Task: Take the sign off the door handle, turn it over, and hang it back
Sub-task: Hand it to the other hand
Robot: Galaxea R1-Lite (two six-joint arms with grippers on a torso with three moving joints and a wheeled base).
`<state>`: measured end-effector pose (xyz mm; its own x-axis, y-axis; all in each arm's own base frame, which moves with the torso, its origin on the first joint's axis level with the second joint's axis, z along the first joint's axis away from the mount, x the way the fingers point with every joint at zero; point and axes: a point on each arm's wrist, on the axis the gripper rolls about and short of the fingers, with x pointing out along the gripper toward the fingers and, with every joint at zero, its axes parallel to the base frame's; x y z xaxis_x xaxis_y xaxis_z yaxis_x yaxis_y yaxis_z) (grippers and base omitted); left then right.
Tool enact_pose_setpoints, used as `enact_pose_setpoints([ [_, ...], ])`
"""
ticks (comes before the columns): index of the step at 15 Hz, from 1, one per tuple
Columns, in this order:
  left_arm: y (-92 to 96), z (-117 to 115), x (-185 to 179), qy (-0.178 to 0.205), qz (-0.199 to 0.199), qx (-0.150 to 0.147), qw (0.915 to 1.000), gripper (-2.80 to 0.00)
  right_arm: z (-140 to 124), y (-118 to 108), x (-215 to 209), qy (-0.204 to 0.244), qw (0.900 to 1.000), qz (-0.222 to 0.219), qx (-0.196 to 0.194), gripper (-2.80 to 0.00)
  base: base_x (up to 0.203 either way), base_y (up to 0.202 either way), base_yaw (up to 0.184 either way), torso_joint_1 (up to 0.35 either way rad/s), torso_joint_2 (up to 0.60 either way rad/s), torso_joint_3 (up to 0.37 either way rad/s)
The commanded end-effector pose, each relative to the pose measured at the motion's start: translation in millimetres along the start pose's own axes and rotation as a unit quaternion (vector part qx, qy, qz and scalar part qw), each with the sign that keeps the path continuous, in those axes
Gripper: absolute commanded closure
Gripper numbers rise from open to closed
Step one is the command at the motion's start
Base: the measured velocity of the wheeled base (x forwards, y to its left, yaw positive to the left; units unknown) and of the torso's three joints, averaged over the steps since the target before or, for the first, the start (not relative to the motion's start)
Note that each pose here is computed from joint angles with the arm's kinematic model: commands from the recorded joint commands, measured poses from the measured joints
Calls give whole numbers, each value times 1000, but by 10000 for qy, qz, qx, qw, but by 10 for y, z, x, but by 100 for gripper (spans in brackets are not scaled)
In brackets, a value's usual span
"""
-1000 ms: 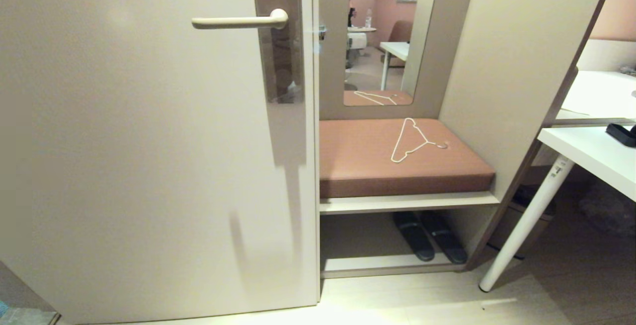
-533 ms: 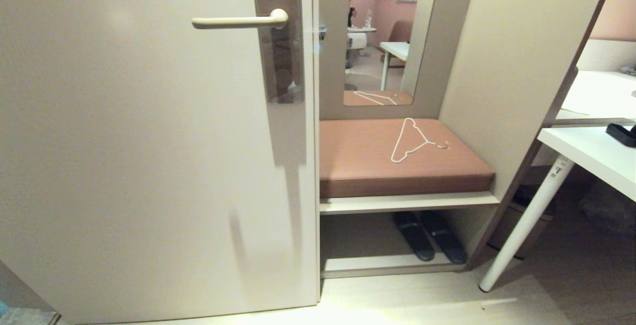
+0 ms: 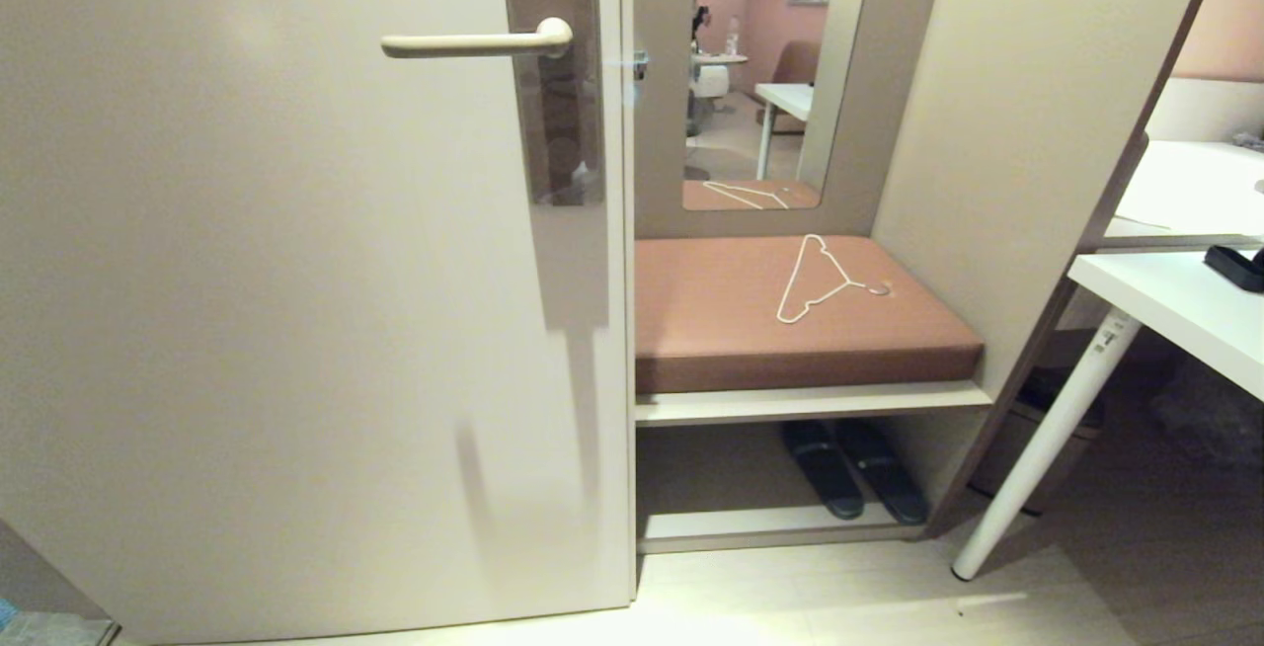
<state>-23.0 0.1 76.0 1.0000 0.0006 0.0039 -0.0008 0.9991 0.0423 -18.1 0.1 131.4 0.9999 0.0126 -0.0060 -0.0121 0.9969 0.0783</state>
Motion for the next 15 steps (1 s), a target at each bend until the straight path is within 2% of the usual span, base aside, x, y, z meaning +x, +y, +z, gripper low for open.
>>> enact_pose_setpoints([
  [1, 0, 0, 1, 4, -3, 3, 10000, 0, 186, 13, 194, 483, 9988, -25, 64, 0, 0, 0, 0, 0, 0, 0],
  [5, -1, 1, 1, 4, -11, 18, 10000, 0, 546, 40, 696, 888, 9960, -45, 131, 0, 0, 0, 0, 0, 0, 0],
  [8, -1, 3, 0, 3, -26, 34, 10000, 0, 792, 66, 1196, 925, 9956, 151, -35, 0, 0, 0, 0, 0, 0, 0],
  [11, -3, -1, 0, 23, -80, 57, 9999, 0, 1065, 111, 1603, 706, 9944, 727, -306, 0, 0, 0, 0, 0, 0, 0],
  [15, -3, 3, 0, -1, -87, 125, 9999, 0, 1214, 157, 1931, 654, 9830, 1570, -688, 0, 0, 0, 0, 0, 0, 0],
])
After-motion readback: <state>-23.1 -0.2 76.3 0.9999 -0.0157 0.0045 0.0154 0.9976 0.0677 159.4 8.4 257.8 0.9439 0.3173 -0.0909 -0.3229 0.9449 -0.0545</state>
